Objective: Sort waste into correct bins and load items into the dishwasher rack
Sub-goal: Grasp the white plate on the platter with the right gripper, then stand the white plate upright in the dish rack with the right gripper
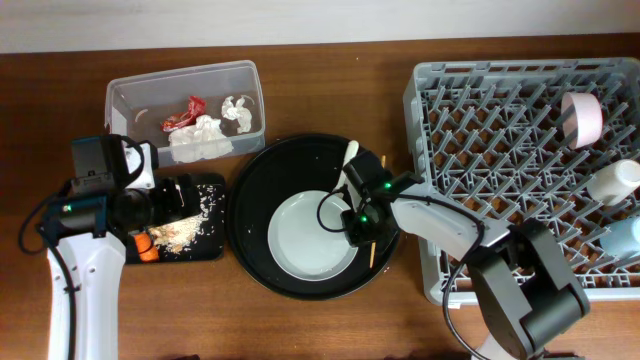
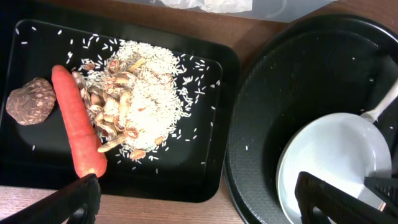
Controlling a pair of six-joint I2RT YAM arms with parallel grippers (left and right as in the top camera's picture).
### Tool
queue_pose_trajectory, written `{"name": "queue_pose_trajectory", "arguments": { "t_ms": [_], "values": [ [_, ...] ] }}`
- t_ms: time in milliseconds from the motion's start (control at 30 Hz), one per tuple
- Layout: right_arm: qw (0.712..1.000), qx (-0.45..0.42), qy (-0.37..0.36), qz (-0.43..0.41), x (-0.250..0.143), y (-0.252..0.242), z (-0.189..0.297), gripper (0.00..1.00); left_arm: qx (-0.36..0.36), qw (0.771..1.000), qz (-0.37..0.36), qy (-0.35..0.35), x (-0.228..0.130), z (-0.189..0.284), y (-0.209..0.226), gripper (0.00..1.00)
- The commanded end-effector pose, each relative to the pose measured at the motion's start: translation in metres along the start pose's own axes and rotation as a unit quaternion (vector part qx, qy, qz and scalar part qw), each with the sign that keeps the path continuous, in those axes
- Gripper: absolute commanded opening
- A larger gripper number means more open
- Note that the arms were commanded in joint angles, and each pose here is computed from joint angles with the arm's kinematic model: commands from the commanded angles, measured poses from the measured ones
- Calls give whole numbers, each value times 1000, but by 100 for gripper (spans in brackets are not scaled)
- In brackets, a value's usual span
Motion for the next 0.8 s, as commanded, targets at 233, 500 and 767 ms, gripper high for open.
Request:
{"name": "queue_pose_trajectory", "arguments": {
  "t_ms": [233,500,767],
  "values": [
    [942,-263,-206,-2,78,-42,202,4,2,1000,4,-6,1,3,1,99],
    [610,-669,-281,-318,-2,-240,417,4,2,1000,4,-6,1,3,1,99],
    [616,-700,-180,-314,26,-334,350,4,1,1000,4,-6,1,3,1,99]
  ]
}}
Point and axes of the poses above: each gripper's point midway between its finger pads, its own z axis back along the fingers, its own y axis along the line the jaws close on, x = y × z, the point moved 1 cm from there along z, back along the fingers, and after that the axes turned 7 degrees about z, right-handed, at the moved point
